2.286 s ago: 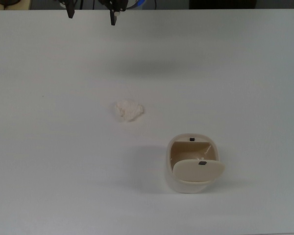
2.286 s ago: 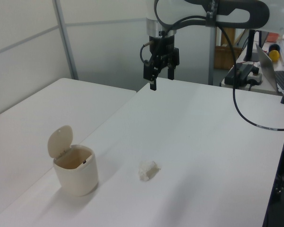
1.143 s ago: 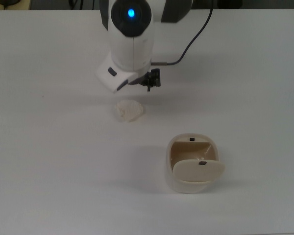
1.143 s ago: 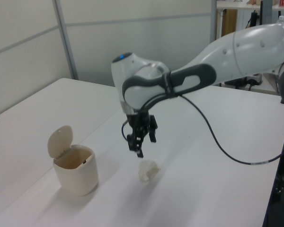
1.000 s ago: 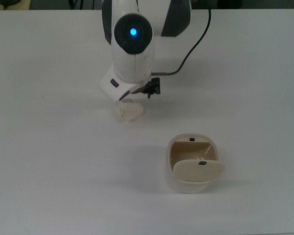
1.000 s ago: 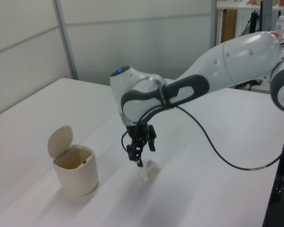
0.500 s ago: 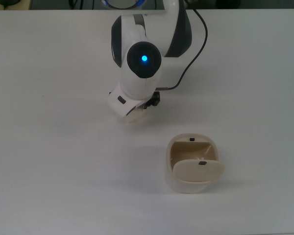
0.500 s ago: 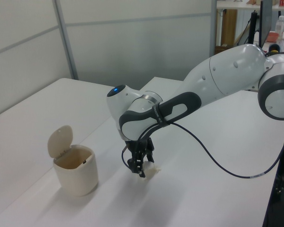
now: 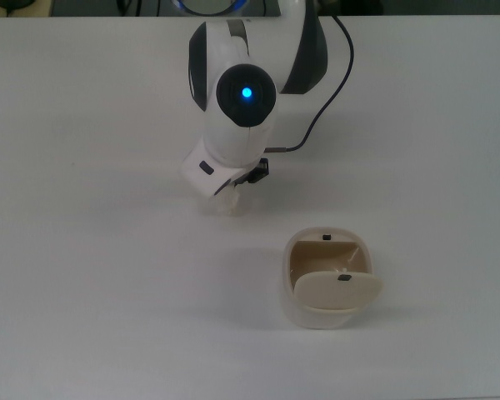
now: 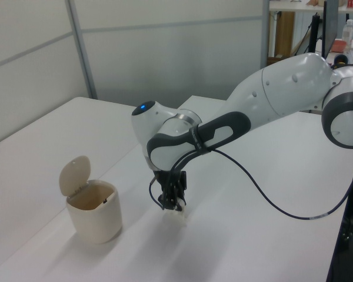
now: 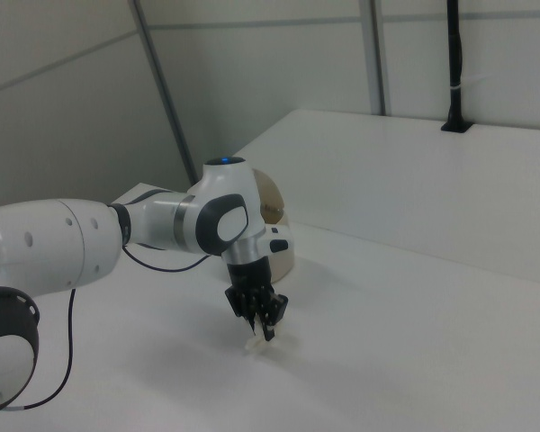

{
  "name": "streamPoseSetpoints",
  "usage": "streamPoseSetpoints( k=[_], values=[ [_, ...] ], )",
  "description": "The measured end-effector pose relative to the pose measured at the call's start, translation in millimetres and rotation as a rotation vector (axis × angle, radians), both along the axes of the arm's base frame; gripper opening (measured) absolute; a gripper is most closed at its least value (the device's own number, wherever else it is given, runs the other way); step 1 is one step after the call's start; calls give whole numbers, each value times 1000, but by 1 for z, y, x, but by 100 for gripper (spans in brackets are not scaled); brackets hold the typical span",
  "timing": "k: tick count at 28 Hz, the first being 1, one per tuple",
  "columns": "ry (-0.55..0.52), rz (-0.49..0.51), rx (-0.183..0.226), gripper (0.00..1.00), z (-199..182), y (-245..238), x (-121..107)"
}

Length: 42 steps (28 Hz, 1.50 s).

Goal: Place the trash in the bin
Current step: 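Close the gripper on the paper ball and lift it, then carry the paper ball over the open cream bin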

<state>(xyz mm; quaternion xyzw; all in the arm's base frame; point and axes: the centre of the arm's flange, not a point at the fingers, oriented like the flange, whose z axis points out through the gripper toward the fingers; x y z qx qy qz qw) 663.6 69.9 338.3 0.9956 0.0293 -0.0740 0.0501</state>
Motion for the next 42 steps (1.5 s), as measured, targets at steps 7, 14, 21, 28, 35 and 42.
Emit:
streamPoseSetpoints(
  k=[7,14,21,28,35,42],
  values=[
    [-94,-5,11,14,57,1,4],
    [-242,-27,33,12,119,16,13],
    [-490,2,100,12,152,65,27],
    [-678,34,165,15,154,93,35],
    [-761,-2,202,31,125,97,48],
    [-761,-51,217,59,103,98,53]
  ],
)
